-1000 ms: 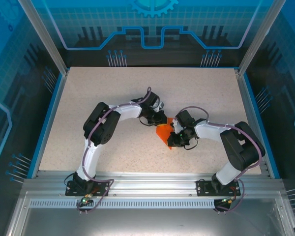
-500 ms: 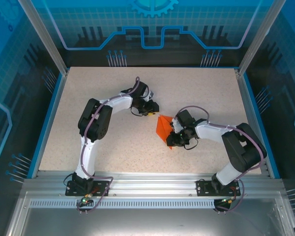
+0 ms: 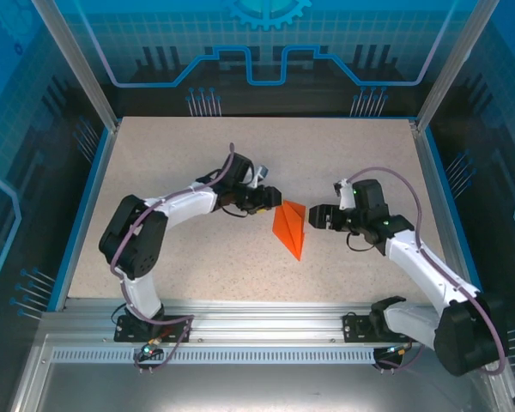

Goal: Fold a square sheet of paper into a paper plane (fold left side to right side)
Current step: Turn over the paper at the center of the table.

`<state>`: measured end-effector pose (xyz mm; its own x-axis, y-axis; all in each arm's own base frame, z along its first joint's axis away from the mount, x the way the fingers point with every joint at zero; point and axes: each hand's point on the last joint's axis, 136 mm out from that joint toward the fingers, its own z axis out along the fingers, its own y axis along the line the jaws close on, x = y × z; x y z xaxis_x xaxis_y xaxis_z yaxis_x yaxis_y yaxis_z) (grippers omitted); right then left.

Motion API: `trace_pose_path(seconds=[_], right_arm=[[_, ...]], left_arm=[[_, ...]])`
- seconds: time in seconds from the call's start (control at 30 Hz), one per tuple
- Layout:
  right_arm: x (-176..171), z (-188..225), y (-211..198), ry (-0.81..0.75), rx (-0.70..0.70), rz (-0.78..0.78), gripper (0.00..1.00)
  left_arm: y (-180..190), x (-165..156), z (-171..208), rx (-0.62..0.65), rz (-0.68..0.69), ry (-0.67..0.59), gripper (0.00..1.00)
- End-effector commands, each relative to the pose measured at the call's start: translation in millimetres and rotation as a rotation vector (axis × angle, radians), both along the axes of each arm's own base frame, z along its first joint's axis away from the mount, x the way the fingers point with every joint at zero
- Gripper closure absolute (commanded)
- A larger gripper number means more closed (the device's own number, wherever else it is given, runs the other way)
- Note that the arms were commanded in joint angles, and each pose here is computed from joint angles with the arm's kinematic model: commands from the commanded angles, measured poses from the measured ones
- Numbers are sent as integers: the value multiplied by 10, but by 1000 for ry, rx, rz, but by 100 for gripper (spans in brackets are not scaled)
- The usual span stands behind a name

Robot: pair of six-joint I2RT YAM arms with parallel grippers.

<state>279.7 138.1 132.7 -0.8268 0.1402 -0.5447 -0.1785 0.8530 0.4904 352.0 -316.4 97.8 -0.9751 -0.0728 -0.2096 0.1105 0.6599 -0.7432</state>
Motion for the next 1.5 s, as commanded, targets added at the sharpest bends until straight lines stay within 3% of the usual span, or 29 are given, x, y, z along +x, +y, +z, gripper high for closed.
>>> trace_pose_path(seconds=[0.0,0.2,0.57,0.77,0.83,1.23,1.47], right_arm=[[-113,-118,-57,42,35,-29,21],[-266,-112,-116,37,46,-46,21],[-487,-144,-198,34,91,-87,21],[-440,30,-84,-12,189,-39,6],[-401,115,-46,-31,232,-26,0],[-192,623,266,-3,630,162,1],[-78,803,379,-8,695,215,1]], left_arm=[[-196,-8,-180,-28,-14,39,45],[-419,60,-451,-12,-44,91,48],[-588,178,-567,-45,-62,104,76],[-607,197,-364,-77,-69,55,90],[-626,214,-238,-98,-71,32,94],[-457,342,1325,-255,-33,-259,93],[-430,257,1796,-352,-25,-323,92]])
